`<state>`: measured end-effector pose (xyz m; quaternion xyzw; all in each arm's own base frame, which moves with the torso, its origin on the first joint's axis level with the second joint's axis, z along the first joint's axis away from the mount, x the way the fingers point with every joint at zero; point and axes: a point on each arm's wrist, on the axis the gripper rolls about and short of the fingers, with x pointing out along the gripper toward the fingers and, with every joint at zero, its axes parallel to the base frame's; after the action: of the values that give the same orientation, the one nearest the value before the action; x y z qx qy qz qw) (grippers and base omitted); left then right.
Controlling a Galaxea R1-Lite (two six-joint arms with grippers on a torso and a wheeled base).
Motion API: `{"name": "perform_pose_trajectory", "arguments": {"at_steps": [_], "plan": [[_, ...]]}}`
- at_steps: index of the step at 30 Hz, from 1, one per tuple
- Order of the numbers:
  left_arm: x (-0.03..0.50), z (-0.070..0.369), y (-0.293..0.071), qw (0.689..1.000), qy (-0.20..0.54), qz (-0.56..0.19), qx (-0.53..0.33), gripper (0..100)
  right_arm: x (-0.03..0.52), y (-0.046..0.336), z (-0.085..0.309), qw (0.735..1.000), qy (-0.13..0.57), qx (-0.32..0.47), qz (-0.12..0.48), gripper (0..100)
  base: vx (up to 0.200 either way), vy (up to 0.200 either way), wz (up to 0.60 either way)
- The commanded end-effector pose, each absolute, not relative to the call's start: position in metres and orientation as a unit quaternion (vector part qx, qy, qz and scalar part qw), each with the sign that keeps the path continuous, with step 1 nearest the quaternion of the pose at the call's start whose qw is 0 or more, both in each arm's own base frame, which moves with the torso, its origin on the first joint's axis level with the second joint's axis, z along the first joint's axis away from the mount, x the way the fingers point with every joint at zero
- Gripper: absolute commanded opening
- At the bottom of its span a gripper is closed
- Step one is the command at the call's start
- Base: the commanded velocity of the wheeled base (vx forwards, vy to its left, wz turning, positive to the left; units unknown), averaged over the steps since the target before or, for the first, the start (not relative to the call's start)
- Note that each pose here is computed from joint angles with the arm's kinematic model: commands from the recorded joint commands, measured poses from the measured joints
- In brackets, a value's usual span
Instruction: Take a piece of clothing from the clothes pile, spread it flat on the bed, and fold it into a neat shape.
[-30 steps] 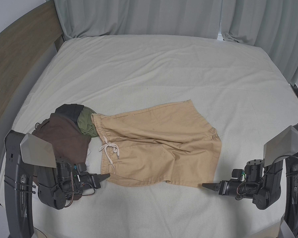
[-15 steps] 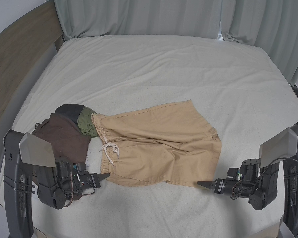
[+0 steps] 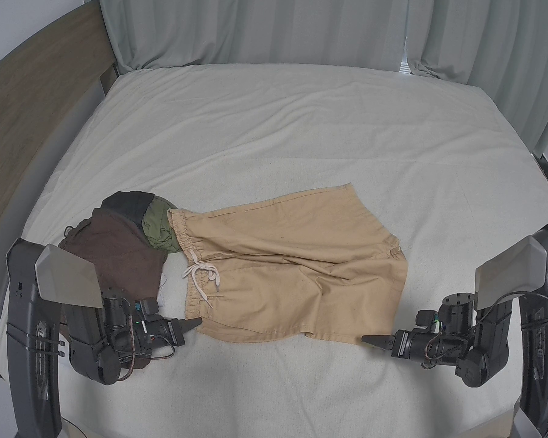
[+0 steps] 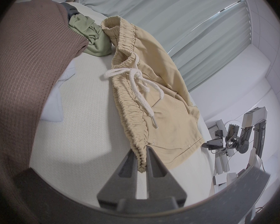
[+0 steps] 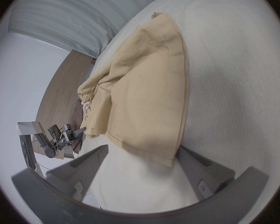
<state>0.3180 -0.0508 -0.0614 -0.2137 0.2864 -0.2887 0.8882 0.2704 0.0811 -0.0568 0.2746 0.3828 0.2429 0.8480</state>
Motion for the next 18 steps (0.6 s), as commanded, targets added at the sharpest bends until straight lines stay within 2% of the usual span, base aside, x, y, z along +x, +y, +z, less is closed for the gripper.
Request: {"name": "perform_pose_trajectory", "arguments": {"at_steps": [1, 18], "plan": [[0.3182, -0.0613, -0.0507, 0.888, 0.286, -0.289, -0.214, 0, 0.27, 0.0804, -0.057, 0.848, 0.382, 0.275, 0.242, 0, 0.0, 0.0, 0.0], [0.3176, -0.0607, -0.0482, 0.889, 0.286, -0.285, -0.215, 0, 0.2693, 0.0747, -0.0484, 0.856, 0.371, 0.274, 0.236, 0, 0.0, 0.0, 0.0]]}}
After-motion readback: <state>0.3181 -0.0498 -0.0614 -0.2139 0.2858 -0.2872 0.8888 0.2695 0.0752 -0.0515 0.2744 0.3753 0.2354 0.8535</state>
